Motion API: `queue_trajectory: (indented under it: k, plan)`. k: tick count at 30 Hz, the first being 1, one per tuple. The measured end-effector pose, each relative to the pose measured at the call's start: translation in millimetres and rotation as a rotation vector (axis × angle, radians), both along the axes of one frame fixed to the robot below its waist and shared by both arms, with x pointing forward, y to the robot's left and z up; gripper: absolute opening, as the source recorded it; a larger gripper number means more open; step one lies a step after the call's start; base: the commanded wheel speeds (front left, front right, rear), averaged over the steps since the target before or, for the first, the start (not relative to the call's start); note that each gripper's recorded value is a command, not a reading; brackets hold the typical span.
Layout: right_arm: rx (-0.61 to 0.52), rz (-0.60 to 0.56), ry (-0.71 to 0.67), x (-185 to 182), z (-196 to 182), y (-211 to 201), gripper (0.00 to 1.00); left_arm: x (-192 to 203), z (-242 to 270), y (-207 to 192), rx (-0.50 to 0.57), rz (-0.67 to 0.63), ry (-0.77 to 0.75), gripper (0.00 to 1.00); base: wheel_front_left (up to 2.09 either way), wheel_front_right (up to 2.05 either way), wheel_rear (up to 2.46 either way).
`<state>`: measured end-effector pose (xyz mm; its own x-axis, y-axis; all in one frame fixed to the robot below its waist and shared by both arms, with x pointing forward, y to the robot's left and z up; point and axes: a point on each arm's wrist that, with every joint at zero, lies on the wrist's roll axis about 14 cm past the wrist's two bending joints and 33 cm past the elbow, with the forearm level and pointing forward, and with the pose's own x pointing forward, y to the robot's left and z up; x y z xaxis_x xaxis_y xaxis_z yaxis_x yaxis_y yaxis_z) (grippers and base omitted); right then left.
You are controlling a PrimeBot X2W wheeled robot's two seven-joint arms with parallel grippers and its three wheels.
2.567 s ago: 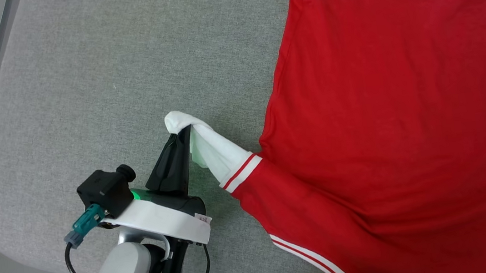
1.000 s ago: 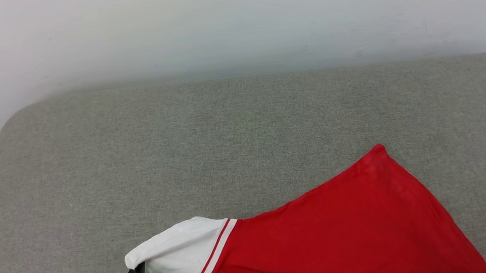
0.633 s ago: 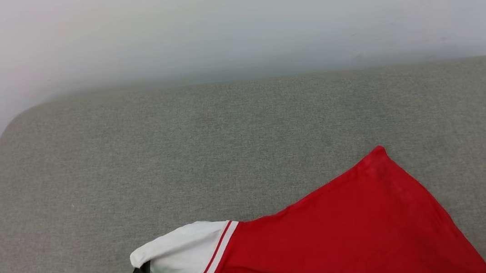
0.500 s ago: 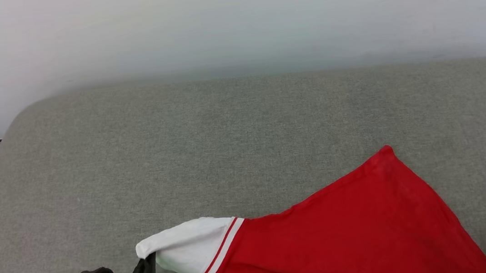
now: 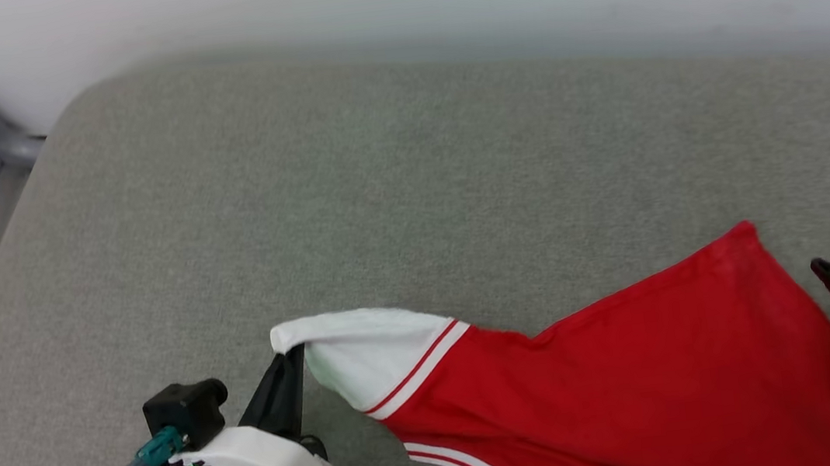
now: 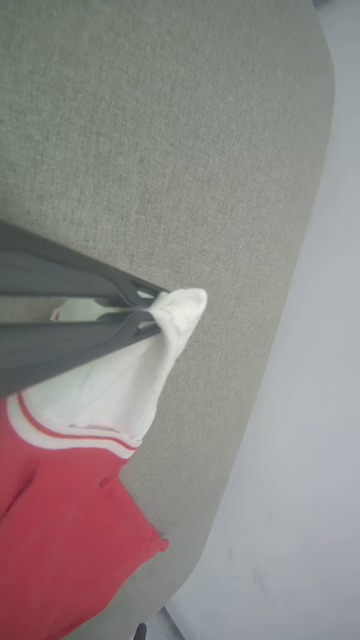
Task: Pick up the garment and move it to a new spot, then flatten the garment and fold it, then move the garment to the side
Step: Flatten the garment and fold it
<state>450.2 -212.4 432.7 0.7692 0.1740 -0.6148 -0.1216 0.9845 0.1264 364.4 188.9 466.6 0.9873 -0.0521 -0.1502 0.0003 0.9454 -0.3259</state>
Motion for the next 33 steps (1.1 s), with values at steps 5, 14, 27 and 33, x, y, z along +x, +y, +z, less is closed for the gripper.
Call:
queue_trajectory:
  k: [5, 14, 27, 33]
  plan:
    - [-0.050, 0.134, 0.104, 26.2, -7.4, 28.7, 1.00, 12.8, -6.3, -2.1, -0.007, -0.002, 0.004, 0.00, 0.00, 0.00, 0.00]
    - [-0.062, 0.256, 0.290, 35.7, -63.7, 60.0, 1.00, 33.5, -23.1, 0.6, -0.008, 0.002, 0.026, 0.00, 0.00, 0.00, 0.00]
    - [-0.002, 0.250, 0.391, 22.3, -73.6, 60.4, 0.00, 30.8, -36.3, 3.7, -0.015, 0.014, 0.060, 0.00, 0.00, 0.00, 0.00]
    - [0.018, 0.203, 0.223, 34.9, -34.0, 55.5, 0.00, 35.6, -13.6, 15.4, 0.014, 0.014, 0.006, 0.00, 0.00, 0.00, 0.00]
